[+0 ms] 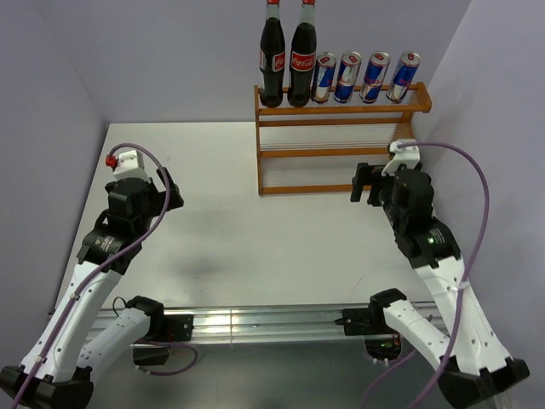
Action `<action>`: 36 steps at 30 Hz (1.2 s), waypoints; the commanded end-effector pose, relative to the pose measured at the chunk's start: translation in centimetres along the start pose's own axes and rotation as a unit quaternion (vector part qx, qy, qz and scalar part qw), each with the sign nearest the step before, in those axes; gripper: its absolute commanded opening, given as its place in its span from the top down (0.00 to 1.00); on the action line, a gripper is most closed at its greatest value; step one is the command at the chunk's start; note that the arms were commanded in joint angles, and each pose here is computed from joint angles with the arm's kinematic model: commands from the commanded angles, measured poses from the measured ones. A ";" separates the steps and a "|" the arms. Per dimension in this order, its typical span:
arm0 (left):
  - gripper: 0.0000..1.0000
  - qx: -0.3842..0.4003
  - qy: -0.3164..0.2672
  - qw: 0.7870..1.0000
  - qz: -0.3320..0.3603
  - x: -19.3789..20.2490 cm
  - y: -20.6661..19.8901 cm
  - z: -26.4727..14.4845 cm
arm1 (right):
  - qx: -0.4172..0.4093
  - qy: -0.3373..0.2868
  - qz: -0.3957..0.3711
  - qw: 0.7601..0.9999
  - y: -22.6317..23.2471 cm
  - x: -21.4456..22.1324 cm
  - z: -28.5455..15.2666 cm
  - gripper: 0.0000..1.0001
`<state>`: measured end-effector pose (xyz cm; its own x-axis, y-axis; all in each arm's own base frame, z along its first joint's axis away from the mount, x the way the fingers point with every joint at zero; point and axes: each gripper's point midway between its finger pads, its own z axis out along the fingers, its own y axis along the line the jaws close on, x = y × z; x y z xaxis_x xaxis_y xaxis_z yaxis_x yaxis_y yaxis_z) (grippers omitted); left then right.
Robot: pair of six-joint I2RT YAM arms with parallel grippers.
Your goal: Place and organize the beverage onto the shelf
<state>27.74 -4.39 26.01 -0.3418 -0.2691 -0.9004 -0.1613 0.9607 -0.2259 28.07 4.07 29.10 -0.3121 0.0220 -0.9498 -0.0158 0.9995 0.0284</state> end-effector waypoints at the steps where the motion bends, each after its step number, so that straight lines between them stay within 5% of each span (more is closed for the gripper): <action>1: 0.00 -0.041 -0.035 0.999 -0.002 -1.5 1.7 -0.4 | -0.010 0.010 0.026 1.000 0.2 1.7 -2.6 0.00; 16: 0.01 -0.033 -0.013 0.999 0.007 -1.4 1.8 -2.2 | -0.008 -0.021 0.060 0.998 -1.7 3.3 -8.7 0.00; 36: 0.00 -0.006 -0.052 0.999 -0.008 -5.3 1.5 -6.1 | -0.005 -0.054 0.100 0.994 -1.8 2.6 -8.9 0.00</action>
<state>23.81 -2.15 30.83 -0.2760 -0.2776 -0.9202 -0.1880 0.9545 -0.2316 18.39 1.92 28.61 -0.2407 0.1973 -0.9503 0.0291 0.9802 0.1961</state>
